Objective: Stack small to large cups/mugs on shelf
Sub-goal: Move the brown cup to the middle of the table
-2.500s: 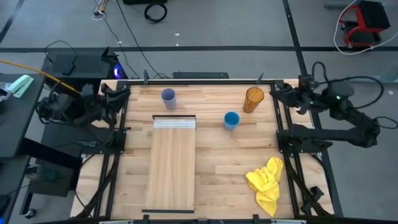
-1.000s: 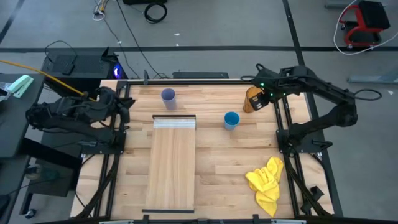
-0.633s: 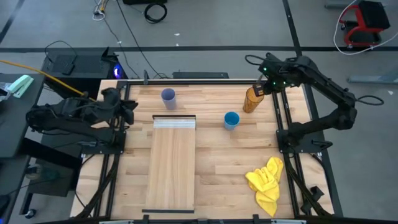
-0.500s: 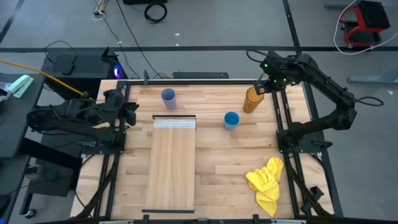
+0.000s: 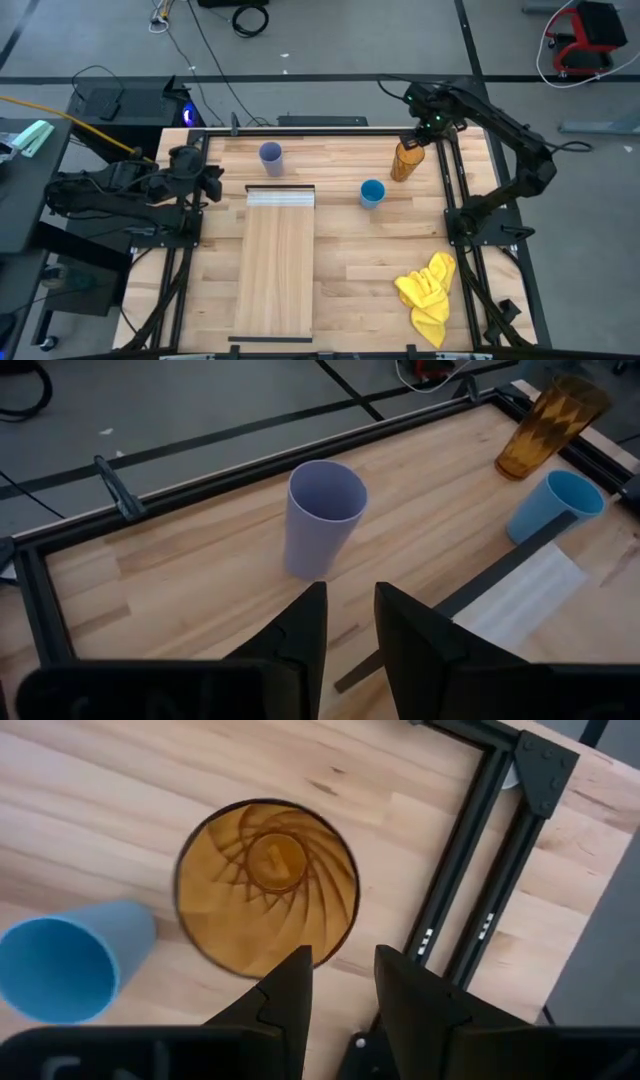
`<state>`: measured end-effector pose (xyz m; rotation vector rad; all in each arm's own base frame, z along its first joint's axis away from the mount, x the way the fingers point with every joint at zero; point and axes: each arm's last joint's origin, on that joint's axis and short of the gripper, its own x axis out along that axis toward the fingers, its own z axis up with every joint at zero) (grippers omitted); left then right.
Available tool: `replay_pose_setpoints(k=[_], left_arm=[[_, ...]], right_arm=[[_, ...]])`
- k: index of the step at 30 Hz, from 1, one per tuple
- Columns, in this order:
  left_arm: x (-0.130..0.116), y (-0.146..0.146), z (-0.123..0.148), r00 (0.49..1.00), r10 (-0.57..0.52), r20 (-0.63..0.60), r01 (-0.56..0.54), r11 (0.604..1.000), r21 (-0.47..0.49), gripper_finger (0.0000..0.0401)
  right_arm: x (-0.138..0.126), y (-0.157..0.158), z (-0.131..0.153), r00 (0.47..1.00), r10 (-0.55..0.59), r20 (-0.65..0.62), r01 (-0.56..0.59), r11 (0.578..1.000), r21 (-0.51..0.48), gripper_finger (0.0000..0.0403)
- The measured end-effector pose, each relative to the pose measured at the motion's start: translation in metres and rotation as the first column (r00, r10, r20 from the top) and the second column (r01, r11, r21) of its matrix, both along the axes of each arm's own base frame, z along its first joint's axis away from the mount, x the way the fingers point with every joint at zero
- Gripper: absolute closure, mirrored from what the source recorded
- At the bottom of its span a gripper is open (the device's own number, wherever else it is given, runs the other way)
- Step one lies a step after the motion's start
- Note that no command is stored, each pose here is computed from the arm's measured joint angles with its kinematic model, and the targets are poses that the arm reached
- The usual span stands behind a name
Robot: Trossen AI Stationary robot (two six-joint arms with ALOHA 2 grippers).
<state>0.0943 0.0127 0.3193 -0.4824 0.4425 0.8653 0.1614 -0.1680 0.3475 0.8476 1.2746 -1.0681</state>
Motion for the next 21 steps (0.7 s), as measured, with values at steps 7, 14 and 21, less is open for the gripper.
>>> replay_pose_setpoints(k=[7,14,21], left_arm=[[0.000,-0.001,0.000,1.000,-0.017,0.000,0.017,1.000,-0.017,0.0301],[0.000,-0.001,0.000,1.000,-0.017,0.000,0.017,1.000,-0.017,0.0300],[0.000,-0.001,0.000,1.000,-0.017,0.000,0.017,1.000,-0.017,0.0300]], right_arm=[[-0.001,-0.016,-0.009,1.000,-0.017,0.025,0.017,1.000,0.011,0.0288],[-0.009,-0.019,-0.041,0.999,-0.026,0.040,0.023,0.998,0.059,0.0288],[-0.020,-0.019,-0.060,0.997,-0.059,0.049,0.056,0.996,0.064,0.0288]])
